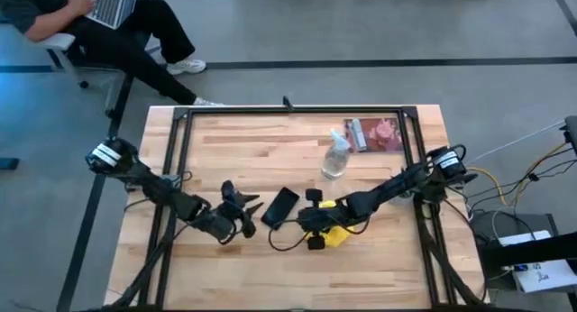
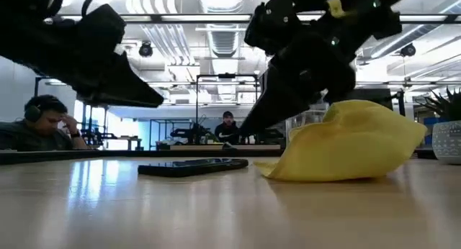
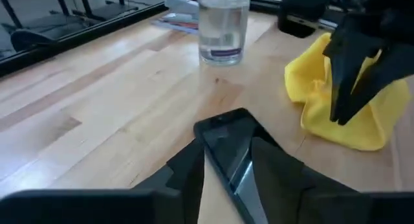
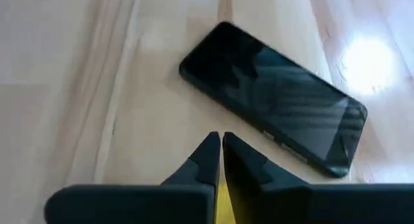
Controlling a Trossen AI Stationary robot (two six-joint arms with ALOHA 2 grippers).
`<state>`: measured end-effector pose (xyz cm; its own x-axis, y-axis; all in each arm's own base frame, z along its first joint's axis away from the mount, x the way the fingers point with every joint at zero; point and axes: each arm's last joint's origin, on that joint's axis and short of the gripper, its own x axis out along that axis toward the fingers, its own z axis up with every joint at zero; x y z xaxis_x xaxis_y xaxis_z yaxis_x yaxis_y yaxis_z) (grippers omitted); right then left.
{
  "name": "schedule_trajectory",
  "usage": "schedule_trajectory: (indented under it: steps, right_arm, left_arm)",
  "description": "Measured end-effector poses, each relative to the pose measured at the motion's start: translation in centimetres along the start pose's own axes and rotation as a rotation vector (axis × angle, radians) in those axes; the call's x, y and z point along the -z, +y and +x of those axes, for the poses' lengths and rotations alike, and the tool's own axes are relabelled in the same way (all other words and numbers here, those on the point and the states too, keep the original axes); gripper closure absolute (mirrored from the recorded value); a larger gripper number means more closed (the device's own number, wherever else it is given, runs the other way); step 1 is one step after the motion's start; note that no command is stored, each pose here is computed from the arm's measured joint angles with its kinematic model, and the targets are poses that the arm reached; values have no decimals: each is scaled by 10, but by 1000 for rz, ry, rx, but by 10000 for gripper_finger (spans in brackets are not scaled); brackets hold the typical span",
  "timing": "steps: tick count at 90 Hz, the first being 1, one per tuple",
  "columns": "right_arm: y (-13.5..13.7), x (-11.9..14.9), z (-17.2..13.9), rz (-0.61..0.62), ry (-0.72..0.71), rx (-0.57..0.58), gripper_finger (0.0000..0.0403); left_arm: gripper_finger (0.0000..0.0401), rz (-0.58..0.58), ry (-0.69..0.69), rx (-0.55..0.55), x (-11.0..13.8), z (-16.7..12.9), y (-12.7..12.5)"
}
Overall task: Apply microfiber cloth
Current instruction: Wipe the black cellphone with the yellow microfiber cloth
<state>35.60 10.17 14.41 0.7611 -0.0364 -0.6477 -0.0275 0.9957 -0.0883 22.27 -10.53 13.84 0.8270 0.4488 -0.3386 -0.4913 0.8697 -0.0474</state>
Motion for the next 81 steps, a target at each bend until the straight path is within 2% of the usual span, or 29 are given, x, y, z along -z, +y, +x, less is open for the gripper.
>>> schedule_trajectory:
  steps: [13, 26, 37, 81]
  right_arm:
    - [5, 13, 5, -26, 48, -3, 402]
    - [9, 10, -9, -42, 83, -11, 403]
    - [6, 17, -14, -19, 174, 27, 403]
    - [4, 33, -13, 26, 242, 50, 403]
  left_arm:
    - [303, -6, 58, 40, 10, 3, -3]
    - [303, -17, 126, 117, 17, 3, -6]
    - [303, -13, 163, 144, 22, 4, -7]
    - [303, -40, 228, 85, 50, 14, -8]
